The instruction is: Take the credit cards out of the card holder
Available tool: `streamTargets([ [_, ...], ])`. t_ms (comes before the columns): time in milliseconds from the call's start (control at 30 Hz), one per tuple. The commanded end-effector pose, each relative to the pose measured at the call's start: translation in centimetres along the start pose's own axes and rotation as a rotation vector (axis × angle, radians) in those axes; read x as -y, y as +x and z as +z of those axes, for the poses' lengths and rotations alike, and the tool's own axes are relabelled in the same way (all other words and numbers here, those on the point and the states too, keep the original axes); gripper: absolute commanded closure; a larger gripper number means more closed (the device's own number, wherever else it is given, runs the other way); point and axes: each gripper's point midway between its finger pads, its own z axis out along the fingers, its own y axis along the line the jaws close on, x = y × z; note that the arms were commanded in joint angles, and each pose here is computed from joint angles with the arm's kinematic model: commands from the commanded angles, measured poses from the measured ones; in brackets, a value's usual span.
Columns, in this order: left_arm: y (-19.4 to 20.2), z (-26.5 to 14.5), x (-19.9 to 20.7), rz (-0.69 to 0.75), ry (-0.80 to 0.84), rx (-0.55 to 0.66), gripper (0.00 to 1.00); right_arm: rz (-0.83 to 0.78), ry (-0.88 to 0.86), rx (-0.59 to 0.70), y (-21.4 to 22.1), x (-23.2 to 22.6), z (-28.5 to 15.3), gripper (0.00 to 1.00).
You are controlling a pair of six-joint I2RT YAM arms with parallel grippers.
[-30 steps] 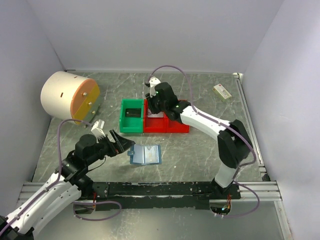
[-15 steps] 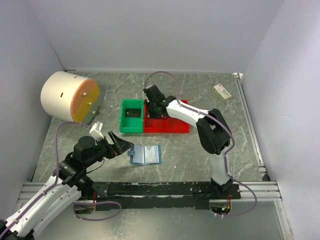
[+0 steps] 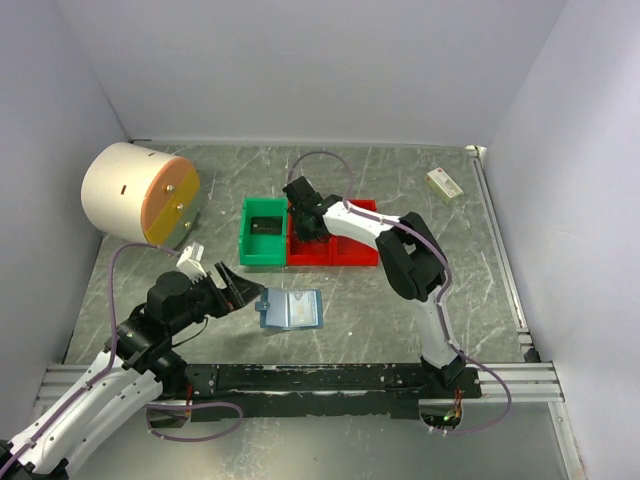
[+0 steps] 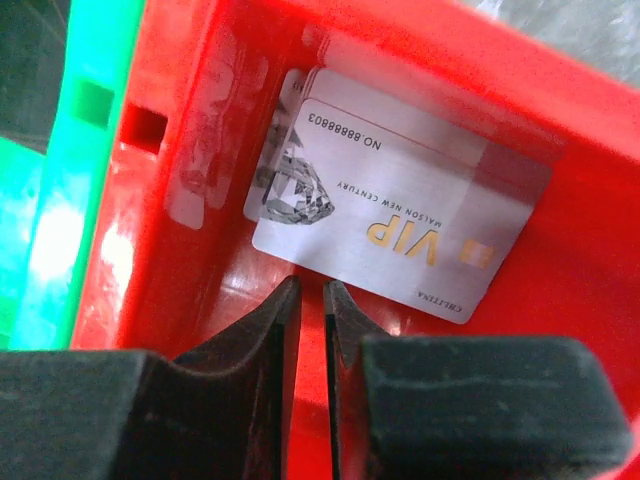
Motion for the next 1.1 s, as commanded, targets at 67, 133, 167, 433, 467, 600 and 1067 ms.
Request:
streamTargets([
  [67, -1.0, -0.4, 0.6, 0.013, 0.003, 0.035, 0.01, 0.018, 0.094, 0.057, -1.7, 1.2, 0.9, 0.84],
  [133, -1.0, -0.3, 0.5, 0.012, -0.006, 0.032, 0.01, 0.02, 0.101, 0.072, -1.8, 1.3, 1.2, 0.84],
  [167, -1.0, -0.3, 0.4, 0.01, -0.007, 0.032, 0.01, 0.02, 0.107, 0.075, -1.9, 1.4, 1.4, 0.84],
  [433, -0.9, -0.2, 0.9, 0.02, 0.018, 0.022, 0.01, 0.019, 0.021, 0.083, -2.4, 0.0, -0.2, 0.82],
  [467, -0.8, -0.2, 1.1, 0.025, 0.026, 0.018, 0.01, 0.021, -0.001, 0.091, -2.6, -0.3, -1.0, 0.81],
  [600, -0.9, -0.1, 2.0, 0.046, 0.059, 0.003, 0.01, 0.032, -0.103, 0.143, -3.6, -1.6, -4.5, 0.77],
  [1067, -1.1, 1.0, 0.3, 0.113, -0.063, -0.032, 0.0, 0.191, -0.383, 0.341, -0.9, -2.9, -16.4, 0.39],
])
